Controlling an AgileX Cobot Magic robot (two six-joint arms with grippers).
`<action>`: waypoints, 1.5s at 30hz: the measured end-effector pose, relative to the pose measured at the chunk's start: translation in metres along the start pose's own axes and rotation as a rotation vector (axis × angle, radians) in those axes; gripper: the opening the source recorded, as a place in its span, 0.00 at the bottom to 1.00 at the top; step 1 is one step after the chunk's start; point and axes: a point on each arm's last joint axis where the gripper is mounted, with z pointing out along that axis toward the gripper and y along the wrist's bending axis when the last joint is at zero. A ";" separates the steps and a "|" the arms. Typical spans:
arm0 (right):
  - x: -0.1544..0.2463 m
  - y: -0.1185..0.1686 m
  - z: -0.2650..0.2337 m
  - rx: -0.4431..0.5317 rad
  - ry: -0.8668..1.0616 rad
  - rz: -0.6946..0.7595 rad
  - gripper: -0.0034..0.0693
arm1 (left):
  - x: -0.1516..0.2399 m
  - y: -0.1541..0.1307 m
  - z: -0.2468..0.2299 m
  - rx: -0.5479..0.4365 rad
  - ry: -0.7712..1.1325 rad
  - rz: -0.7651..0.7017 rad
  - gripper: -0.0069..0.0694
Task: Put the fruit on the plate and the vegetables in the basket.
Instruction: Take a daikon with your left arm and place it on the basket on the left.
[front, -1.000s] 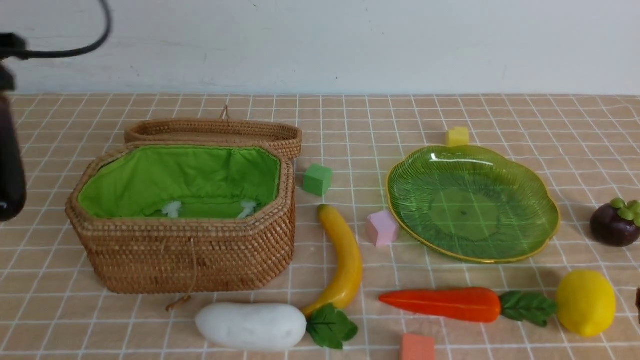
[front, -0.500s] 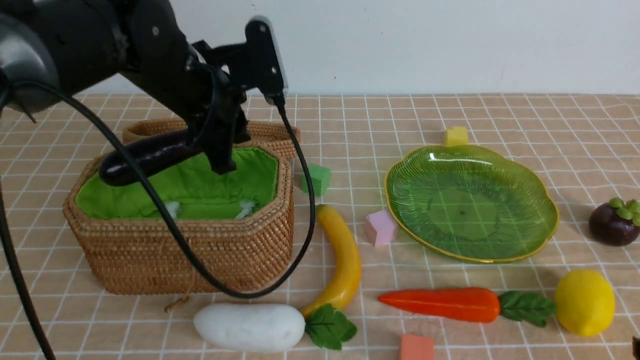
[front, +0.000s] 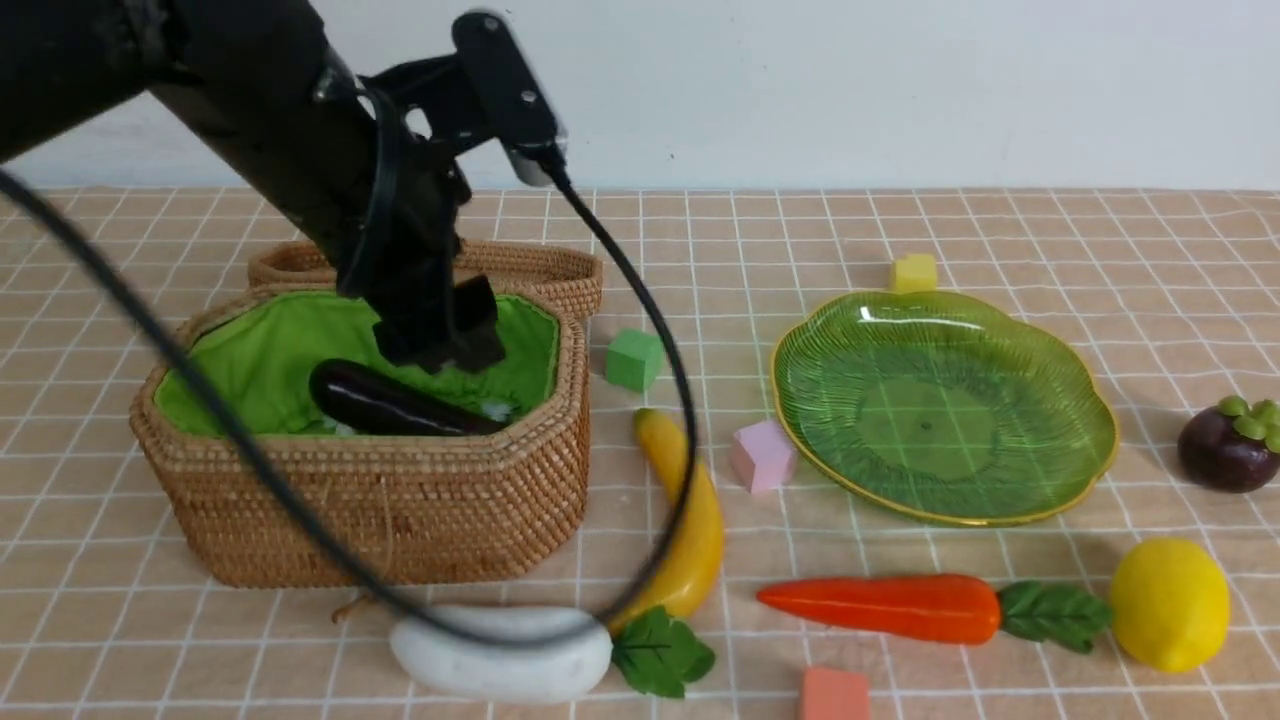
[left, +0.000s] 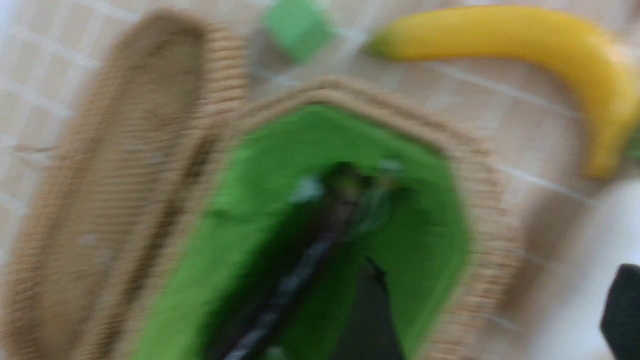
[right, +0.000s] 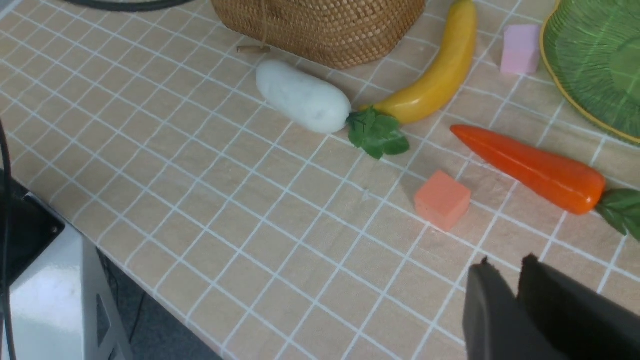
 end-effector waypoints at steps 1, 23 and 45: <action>0.001 0.001 -0.001 -0.003 0.005 -0.002 0.20 | -0.001 -0.013 -0.001 0.036 0.010 0.021 0.71; 0.012 0.013 -0.014 -0.038 0.008 -0.027 0.21 | 0.015 -0.110 0.150 0.177 0.176 0.486 0.93; -0.006 0.006 -0.016 0.041 -0.199 -0.024 0.22 | -0.015 -0.043 0.035 -0.200 0.109 0.191 0.71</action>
